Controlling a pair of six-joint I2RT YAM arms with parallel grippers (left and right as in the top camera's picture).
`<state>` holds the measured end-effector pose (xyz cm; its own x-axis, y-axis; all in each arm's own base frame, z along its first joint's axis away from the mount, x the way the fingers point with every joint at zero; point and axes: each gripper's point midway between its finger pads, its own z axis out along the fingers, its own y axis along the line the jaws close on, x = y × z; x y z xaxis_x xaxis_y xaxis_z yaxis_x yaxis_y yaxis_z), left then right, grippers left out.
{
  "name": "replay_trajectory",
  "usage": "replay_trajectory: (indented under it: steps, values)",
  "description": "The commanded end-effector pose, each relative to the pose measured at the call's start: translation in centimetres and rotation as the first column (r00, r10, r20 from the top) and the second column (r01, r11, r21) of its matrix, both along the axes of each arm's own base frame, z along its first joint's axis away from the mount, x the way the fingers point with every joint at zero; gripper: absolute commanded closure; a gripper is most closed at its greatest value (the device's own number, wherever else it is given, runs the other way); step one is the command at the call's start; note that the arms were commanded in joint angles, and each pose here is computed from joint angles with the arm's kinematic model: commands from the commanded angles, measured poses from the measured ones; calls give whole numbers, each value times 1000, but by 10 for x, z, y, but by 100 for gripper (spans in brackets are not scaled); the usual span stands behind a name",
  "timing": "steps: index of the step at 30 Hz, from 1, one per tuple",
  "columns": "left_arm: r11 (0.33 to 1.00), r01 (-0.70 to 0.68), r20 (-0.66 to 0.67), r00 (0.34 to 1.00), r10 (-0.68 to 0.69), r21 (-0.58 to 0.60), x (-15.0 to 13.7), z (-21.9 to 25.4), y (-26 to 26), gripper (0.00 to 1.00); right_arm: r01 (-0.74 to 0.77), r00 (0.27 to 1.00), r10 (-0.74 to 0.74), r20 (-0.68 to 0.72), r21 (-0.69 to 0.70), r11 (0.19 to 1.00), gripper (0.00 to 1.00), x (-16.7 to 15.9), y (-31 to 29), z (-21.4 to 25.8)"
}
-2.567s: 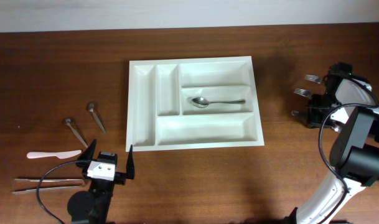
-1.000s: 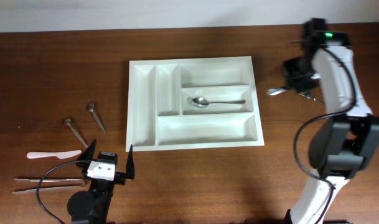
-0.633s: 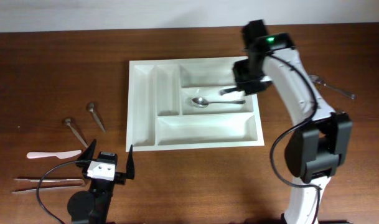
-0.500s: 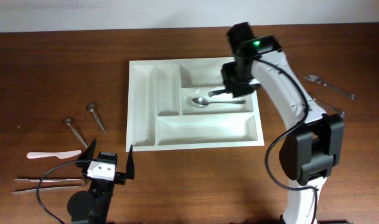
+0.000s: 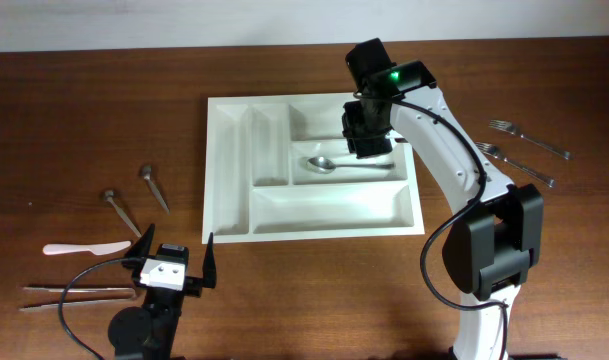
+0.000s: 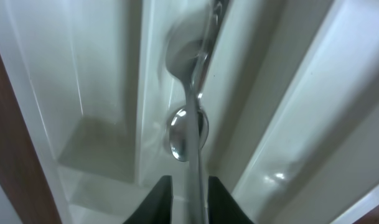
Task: Pack container
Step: 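Place the second spoon in the middle compartment beside the first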
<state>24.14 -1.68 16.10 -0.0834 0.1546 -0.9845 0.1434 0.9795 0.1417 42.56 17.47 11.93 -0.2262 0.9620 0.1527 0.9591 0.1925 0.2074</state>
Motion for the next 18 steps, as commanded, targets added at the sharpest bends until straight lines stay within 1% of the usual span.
replay_trajectory:
  steps: [1,3,7,9,10,12,14,16,18]
  values:
    - [1000,-9,4,1000,9,10,0,-2,2,1,16,1000,-15,20,-21,1000,71,6,-4,3]
    - [1000,-9,4,1000,9,10,0,-2,2,1,1,999,1,33,-53,999,65,8,-10,2]
    - [1000,-9,4,1000,9,10,0,-2,2,1,-28,999,32,42,-107,994,49,12,-29,1]
    - [1000,-9,4,1000,9,10,0,-2,2,1,0,999,4,35,-122,993,37,13,-44,1]
    - [1000,-9,4,1000,9,10,0,-2,2,1,12,999,-8,34,-124,992,28,15,-51,1]
    - [1000,-8,4,1000,8,10,0,-2,2,1,11,999,-6,37,-134,991,19,20,-72,0]
    - [1000,-9,4,1000,9,10,0,-2,2,1,5,999,2,41,-158,987,12,25,-97,0]
    - [1000,-9,4,1000,9,10,0,-2,2,1,-1,999,10,46,-198,980,3,30,-128,0]
    - [1000,-9,4,1000,9,10,0,-2,2,1,-5,999,16,45,-246,969,1,32,-165,1]
